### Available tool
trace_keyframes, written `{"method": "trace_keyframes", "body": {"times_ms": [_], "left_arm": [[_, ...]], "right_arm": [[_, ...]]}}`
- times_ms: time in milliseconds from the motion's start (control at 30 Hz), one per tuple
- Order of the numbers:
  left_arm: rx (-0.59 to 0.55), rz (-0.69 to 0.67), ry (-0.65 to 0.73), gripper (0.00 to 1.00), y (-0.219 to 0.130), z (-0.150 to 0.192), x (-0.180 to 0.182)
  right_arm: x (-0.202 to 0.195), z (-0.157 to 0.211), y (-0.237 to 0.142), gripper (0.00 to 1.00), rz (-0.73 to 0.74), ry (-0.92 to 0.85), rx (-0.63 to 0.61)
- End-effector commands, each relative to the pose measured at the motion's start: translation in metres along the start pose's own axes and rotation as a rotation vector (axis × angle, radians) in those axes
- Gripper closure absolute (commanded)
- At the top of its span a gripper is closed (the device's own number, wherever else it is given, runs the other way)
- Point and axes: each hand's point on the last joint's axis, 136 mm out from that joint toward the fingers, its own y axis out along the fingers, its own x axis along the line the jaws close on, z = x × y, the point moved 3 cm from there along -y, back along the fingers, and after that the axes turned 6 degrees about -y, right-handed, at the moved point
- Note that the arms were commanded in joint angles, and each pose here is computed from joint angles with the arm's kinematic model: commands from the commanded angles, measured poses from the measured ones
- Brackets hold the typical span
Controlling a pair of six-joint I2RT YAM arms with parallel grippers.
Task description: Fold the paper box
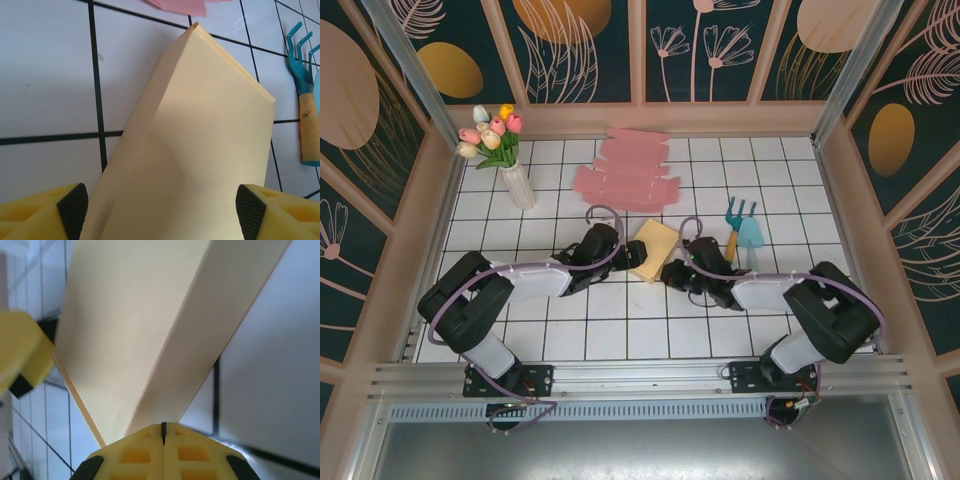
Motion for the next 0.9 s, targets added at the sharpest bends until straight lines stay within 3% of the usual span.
{"method": "trace_keyframes", "body": {"times_ms": [0, 100, 200, 467, 633, 867], "left_arm": [[-0.007, -0.072, 0.066, 0.20, -0.001, -0.015, 0.003], [-0.011, -0.093, 0.080, 0.19, 0.005, -0.027, 0.004], [-0.018, -0.037, 0.121, 0.20, 0.014, -0.042, -0.019], [0.053, -0.038, 0.162, 0.20, 0.073, -0.052, -0.033], [0.079, -0.031, 0.154, 0.20, 0.096, -0.049, -0.031], [0.161, 0.127, 0.102, 0.22, 0.109, -0.032, -0.052]], "right_arm": [[-0.021, -0.016, -0.016, 1.00, 0.079, 0.030, -0.065], [-0.031, -0.029, -0.024, 1.00, 0.111, 0.035, -0.089], [-0.041, -0.052, -0.028, 1.00, 0.127, 0.046, -0.111], [-0.055, -0.077, -0.012, 1.00, 0.103, 0.077, -0.082], [-0.062, -0.080, 0.002, 1.00, 0.086, 0.083, -0.057], [-0.051, -0.088, 0.020, 1.00, -0.012, 0.080, -0.040]]}}
